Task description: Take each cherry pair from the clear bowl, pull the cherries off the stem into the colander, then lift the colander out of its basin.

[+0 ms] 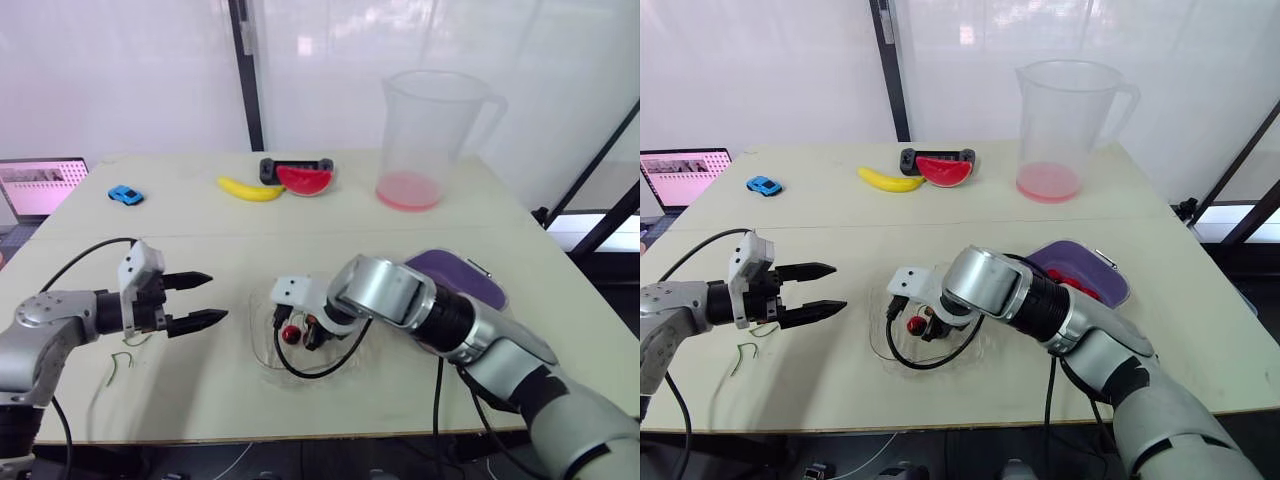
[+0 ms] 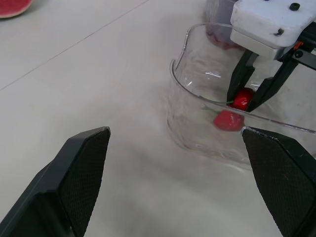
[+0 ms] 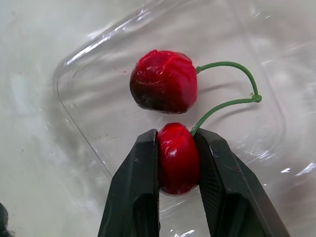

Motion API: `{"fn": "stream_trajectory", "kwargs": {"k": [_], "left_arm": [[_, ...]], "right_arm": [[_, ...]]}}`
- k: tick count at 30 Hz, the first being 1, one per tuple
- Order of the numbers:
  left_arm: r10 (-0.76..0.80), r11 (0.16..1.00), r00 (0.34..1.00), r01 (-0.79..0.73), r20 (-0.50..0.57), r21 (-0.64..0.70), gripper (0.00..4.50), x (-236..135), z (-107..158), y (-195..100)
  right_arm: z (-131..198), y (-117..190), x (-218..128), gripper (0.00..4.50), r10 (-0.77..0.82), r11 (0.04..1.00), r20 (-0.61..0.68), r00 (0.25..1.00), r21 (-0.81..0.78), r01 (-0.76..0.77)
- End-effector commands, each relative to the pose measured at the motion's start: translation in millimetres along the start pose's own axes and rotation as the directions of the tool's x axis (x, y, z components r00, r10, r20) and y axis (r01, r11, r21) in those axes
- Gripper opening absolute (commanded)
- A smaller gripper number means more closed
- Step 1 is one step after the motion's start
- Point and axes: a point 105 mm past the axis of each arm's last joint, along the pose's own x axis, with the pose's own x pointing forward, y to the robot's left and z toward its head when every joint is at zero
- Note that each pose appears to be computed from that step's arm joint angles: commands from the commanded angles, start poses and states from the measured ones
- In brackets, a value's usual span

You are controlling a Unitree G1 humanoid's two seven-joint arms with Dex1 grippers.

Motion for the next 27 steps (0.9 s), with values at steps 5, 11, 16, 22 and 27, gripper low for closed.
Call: {"fn": "stream_trajectory", "kwargs": {"k": [5,11,16,22,27], "left_arm": [[0.001,0.999,0.998,-0.003,0.060,0.036,4.50,-3,18,0],[0.009,0.999,0.983,-0.002,0.185,-0.039,4.50,-4,41,0],[0.016,0.997,0.960,0.005,0.281,-0.074,4.50,-2,66,4],[0.018,0.997,0.939,0.010,0.344,-0.077,4.50,5,90,9],[0.033,0.998,0.956,-0.016,0.292,-0.062,4.50,29,94,13]], "right_arm": [[27,2,-51,0.88,0.038,0.992,0.187,0.982,-0.123,-0.015],[47,-15,-94,0.88,-0.016,0.968,0.504,0.863,-0.208,0.140],[36,-36,-143,0.88,-0.119,0.910,0.712,0.692,-0.201,0.362],[9,-42,-180,0.88,-0.158,0.899,0.752,0.640,-0.159,0.409],[-8,-58,-183,0.88,-0.267,0.794,0.749,0.606,-0.185,0.579]]}}
